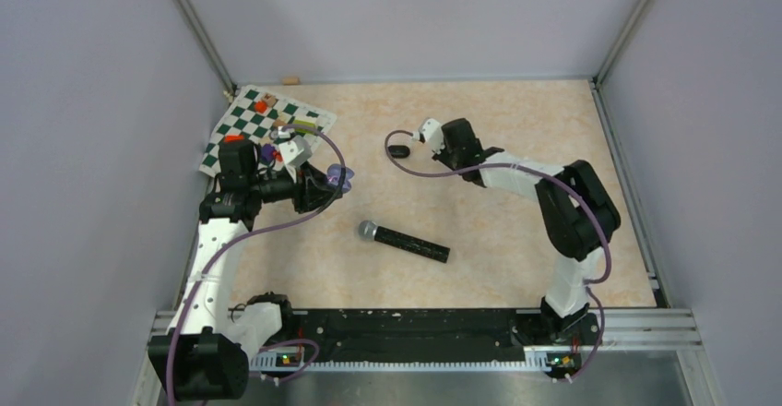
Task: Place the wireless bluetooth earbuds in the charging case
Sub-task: Pick up the earbud from the center of the board.
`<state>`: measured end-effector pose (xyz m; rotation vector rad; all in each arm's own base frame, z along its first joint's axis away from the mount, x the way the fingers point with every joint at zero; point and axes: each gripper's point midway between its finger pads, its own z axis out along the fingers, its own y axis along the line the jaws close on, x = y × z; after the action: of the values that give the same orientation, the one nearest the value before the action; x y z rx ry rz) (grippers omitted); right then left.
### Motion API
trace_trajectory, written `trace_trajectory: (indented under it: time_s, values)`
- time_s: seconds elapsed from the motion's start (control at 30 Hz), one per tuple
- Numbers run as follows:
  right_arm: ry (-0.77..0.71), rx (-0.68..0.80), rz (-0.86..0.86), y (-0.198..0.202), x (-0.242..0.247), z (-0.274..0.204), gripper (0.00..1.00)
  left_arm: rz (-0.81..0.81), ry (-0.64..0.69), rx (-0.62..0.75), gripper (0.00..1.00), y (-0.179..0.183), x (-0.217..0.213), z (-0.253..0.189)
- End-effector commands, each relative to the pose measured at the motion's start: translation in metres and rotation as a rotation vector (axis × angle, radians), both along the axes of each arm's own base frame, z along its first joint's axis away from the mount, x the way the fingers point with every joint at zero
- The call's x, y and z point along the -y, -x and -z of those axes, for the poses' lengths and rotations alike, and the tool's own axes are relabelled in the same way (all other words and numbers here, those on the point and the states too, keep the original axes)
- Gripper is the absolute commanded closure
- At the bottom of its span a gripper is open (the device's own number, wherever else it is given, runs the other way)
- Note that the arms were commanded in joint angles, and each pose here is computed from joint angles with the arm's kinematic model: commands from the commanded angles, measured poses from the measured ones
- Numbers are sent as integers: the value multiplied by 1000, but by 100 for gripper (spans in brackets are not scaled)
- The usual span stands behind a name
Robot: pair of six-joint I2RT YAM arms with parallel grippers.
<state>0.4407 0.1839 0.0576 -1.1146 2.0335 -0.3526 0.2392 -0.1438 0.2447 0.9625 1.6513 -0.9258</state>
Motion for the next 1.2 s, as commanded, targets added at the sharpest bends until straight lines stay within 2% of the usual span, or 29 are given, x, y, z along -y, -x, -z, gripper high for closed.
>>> trace_trajectory:
  time_s: [0.0, 0.13, 0.23, 0.5, 0.7, 1.17]
  values:
    - [-263, -39, -45, 9, -21, -57, 92, 31, 23, 34, 100, 1, 2, -8]
    - [-381, -77, -62, 16, -24, -77, 93, 43, 33, 25, 100, 1, 3, -8]
    - [-370, -88, -65, 18, -22, -73, 91, 48, 36, 23, 100, 2, 4, -8]
    - [-232, -216, -64, 32, -23, -7, 80, 43, 32, 25, 100, 2, 3, -7]
    - [-92, -159, 8, 27, -18, 13, 72, 43, 31, 27, 100, 1, 3, -7]
    - [178, -81, 67, 22, -8, 36, 68, 43, 30, 26, 100, 1, 3, -6]
